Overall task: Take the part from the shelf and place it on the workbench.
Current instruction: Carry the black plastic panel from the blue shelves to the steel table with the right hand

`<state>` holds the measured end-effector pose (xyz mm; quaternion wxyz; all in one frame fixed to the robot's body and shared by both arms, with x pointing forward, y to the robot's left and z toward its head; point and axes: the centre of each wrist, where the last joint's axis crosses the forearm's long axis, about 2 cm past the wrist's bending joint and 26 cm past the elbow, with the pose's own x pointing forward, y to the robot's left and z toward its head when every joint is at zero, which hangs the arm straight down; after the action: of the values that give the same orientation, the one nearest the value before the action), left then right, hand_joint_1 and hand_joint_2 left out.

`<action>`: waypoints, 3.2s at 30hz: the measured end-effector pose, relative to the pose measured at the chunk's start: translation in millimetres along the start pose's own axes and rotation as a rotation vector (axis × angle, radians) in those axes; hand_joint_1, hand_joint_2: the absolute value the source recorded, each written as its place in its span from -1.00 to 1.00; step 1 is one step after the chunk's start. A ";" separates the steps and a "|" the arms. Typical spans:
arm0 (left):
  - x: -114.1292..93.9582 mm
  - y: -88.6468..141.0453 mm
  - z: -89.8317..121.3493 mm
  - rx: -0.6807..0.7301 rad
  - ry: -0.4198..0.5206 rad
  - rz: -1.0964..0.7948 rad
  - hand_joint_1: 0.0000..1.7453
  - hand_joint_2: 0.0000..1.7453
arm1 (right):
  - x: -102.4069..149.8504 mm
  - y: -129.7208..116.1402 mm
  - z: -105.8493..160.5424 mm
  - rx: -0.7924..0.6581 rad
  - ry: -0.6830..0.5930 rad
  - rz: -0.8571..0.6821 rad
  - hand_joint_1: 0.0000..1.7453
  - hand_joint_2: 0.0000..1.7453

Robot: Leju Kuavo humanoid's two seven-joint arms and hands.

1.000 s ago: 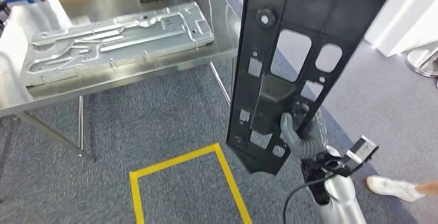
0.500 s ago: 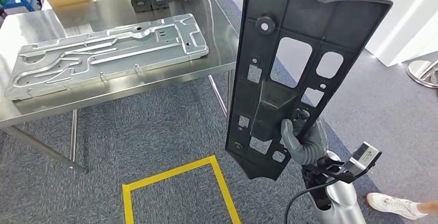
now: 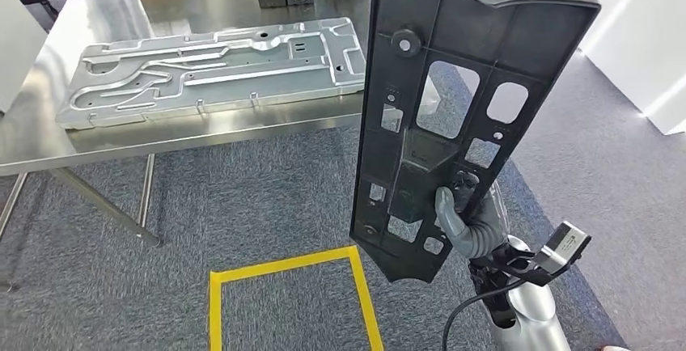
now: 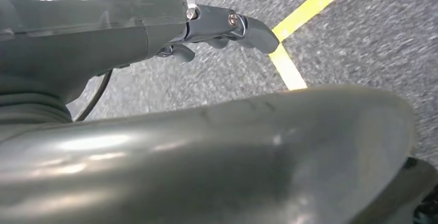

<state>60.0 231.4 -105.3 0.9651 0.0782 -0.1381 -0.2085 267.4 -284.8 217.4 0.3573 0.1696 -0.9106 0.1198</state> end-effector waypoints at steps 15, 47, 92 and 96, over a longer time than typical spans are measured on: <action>-0.6 0.5 -0.1 0.002 0.010 0.000 -1.00 -1.00 | 0.2 -1.3 -2.6 0.006 0.010 0.073 1.00 1.00; -3.6 -2.5 0.9 -0.009 0.019 0.011 -1.00 -1.00 | -0.8 -4.4 -4.2 0.008 0.004 0.043 1.00 1.00; 2.7 1.3 -0.8 -0.059 -0.080 0.027 -1.00 -1.00 | 31.6 -153.1 -219.8 0.210 0.175 1.820 1.00 1.00; 1.0 1.7 -0.8 -0.047 -0.090 0.022 -1.00 -1.00 | 46.1 -182.8 -286.1 0.334 0.332 2.172 1.00 1.00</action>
<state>61.7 232.6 -105.5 0.9616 0.0446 -0.1774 -0.2045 482.4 -365.0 471.9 0.1525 -0.6904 -0.4885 0.5113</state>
